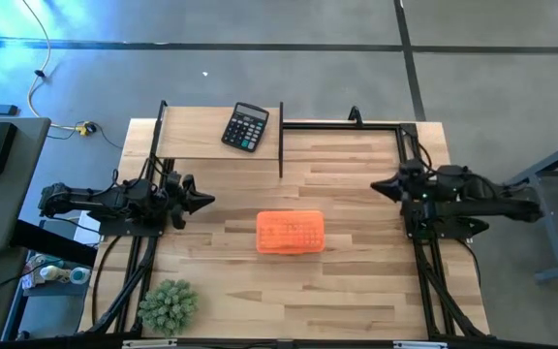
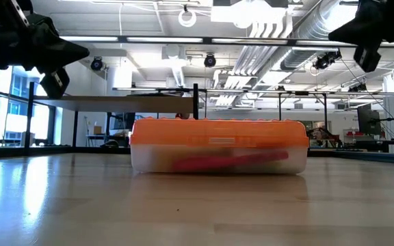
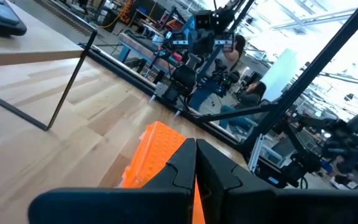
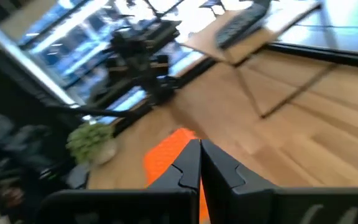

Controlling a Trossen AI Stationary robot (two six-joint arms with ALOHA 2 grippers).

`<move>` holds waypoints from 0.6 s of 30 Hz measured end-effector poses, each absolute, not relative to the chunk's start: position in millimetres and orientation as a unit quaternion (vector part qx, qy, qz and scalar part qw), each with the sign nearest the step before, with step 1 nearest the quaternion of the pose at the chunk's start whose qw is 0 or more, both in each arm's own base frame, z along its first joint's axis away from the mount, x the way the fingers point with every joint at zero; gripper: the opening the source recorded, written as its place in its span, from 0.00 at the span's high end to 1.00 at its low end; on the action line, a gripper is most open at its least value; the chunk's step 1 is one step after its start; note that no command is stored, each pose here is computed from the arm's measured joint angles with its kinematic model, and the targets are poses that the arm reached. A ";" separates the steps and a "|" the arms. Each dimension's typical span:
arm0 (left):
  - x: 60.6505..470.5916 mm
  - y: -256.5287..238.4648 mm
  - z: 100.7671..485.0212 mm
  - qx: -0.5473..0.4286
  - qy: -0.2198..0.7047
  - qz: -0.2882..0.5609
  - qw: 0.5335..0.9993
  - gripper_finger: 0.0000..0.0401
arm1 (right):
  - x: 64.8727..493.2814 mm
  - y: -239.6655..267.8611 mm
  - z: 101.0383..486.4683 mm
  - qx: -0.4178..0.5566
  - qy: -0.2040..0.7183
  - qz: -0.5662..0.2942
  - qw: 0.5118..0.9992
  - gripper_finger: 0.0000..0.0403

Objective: Pack school essentials
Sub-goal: Return to Home Position

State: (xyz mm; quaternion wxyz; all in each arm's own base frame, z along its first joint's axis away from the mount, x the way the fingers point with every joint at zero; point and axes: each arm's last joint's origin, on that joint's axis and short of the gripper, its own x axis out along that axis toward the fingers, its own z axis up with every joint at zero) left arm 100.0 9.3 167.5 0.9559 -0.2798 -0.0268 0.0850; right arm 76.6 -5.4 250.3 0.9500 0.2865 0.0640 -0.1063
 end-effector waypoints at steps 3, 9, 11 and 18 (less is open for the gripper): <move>100.0 9.3 167.3 -0.280 -0.025 0.085 0.956 1.00 | 79.7 -3.4 239.6 0.274 0.046 -0.063 0.959 1.00; 100.0 8.9 165.6 -0.232 -0.010 0.082 0.969 1.00 | 82.8 -0.3 222.2 0.251 0.028 -0.001 0.968 1.00; 100.1 8.6 165.5 -0.204 -0.006 0.076 0.976 1.00 | 83.8 0.4 215.3 0.248 0.025 0.014 0.968 1.00; 100.1 8.4 165.3 -0.140 0.000 0.075 0.987 1.00 | 88.7 1.3 191.6 0.255 0.014 0.033 0.966 1.00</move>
